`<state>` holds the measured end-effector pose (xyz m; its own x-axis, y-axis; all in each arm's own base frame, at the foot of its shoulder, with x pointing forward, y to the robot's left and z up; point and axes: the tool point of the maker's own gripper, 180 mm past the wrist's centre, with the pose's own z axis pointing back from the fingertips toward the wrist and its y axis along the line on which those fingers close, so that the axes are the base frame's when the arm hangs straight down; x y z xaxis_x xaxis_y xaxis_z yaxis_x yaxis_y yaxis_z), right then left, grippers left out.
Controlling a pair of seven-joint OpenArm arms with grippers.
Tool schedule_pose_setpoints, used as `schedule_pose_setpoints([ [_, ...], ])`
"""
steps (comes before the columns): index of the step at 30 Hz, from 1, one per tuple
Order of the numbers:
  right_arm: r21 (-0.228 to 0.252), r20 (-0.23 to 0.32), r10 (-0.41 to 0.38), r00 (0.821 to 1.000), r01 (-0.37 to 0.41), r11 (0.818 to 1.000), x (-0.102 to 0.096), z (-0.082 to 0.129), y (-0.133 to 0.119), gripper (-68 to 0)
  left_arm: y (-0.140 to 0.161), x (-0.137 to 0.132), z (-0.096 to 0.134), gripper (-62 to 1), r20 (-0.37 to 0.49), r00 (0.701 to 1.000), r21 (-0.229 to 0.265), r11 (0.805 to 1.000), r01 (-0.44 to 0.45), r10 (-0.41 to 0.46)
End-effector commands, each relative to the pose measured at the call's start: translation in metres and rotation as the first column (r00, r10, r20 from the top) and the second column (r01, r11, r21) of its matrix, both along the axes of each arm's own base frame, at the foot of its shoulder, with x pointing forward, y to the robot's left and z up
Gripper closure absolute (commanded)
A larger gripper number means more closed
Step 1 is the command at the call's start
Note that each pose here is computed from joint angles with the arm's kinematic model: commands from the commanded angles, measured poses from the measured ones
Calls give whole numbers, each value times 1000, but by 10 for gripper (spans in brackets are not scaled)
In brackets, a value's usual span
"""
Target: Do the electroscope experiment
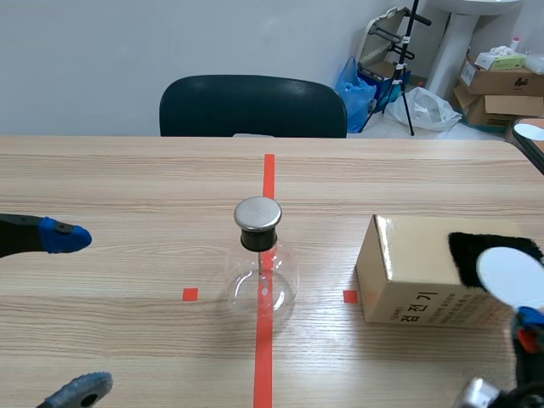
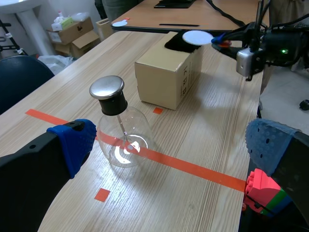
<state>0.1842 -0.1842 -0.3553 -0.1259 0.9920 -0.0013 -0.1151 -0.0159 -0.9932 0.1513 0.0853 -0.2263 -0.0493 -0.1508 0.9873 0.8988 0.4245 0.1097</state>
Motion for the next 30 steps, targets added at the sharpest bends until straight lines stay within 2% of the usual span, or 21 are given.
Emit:
schedule_pose_setpoints([
  [1, -11, 38, -52, 998, 52, 999, -1, 6, -6, -9, -2, 0, 5, -623, 6, 1000, -31, 1000, -1, 1],
  [3, -17, 30, -181, 983, 182, 983, -5, 4, -28, -9, -2, 0, 5, -623, 6, 1000, -31, 1000, -1, 1],
  [4, -20, 29, -201, 979, 202, 979, -6, 4, -32, -9, -2, 0, 5, -623, 6, 1000, -31, 1000, -1, 1],
  [5, -22, 27, -177, 984, 178, 984, -5, 4, -28, -9, -2, 0, 5, -623, 6, 1000, -31, 1000, -1, 1],
  [8, -11, 30, -11, 1000, 12, 1000, -2, 4, 4, -9, -2, 0, 5, -623, 7, 1000, -28, 1000, 0, 0],
  [9, -8, 30, -17, 999, 17, 1000, -2, 4, 4, -9, -2, 0, 5, -623, 7, 1000, -28, 1000, 0, 0],
  [10, -9, 28, -72, 997, 72, 997, -3, 4, -5, -9, -2, 0, 5, -623, 7, 1000, -28, 1000, 0, 0],
  [12, -18, 21, -214, 977, 215, 977, -8, 2, -31, -9, -2, 0, 5, -623, 7, 1000, -28, 1000, 0, 0],
  [13, -24, 20, -225, 974, 225, 974, -9, 2, -34, -9, -2, 0, 5, -623, 7, 1000, -28, 1000, 0, 0],
  [16, -13, 20, -30, 999, 30, 999, -6, 2, 1, -9, -2, 0, 5, -623, 7, 1000, -29, 1000, 0, 0],
  [17, -9, 21, -24, 999, 25, 1000, -6, 3, 2, -9, -2, 0, 5, -623, 7, 1000, -29, 1000, 0, 0],
  [18, -7, 24, -77, 997, 77, 997, -6, 3, -7, -9, -2, 0, 5, -623, 7, 1000, -29, 1000, 0, 0],
  [20, -16, 17, -226, 974, 226, 974, -11, 2, -34, -9, -2, 0, 5, -623, 7, 1000, -29, 1000, 0, 0],
  [21, -22, 16, -223, 975, 223, 975, -11, 1, -34, -9, -2, 0, 5, -623, 7, 1000, -29, 1000, 0, 0],
  [23, -18, 17, -68, 998, 68, 998, -6, 1, -5, -9, -2, 0, 5, -623, 7, 1000, -29, 1000, 0, 0],
  [24, -10, 21, -10, 1000, 10, 1000, -5, 2, 6, -9, -2, 0, 5, -623, 7, 1000, -29, 1000, 0, 0],
  [25, -3, 24, -30, 999, 30, 1000, -4, 3, 4, -9, -2, 0, 5, -623, 7, 1000, -29, 1000, 0, 0],
  [26, -4, 25, -98, 995, 98, 995, -4, 3, -8, -9, -2, 0, 5, -623, 7, 1000, -29, 1000, 0, 0],
  [28, -19, 22, -255, 967, 255, 967, -8, 2, -35, -9, -2, 0, 5, -623, 7, 1000, -28, 1000, 1, 0],
  [29, -23, 19, -236, 972, 236, 971, -8, 1, -32, -9, -2, 0, 5, -623, 7, 1000, -29, 1000, 0, 0],
  [30, -24, 14, -154, 988, 154, 988, -7, 0, -17, -9, -2, 0, 5, -623, 7, 1000, -29, 1000, 0, 0],
])
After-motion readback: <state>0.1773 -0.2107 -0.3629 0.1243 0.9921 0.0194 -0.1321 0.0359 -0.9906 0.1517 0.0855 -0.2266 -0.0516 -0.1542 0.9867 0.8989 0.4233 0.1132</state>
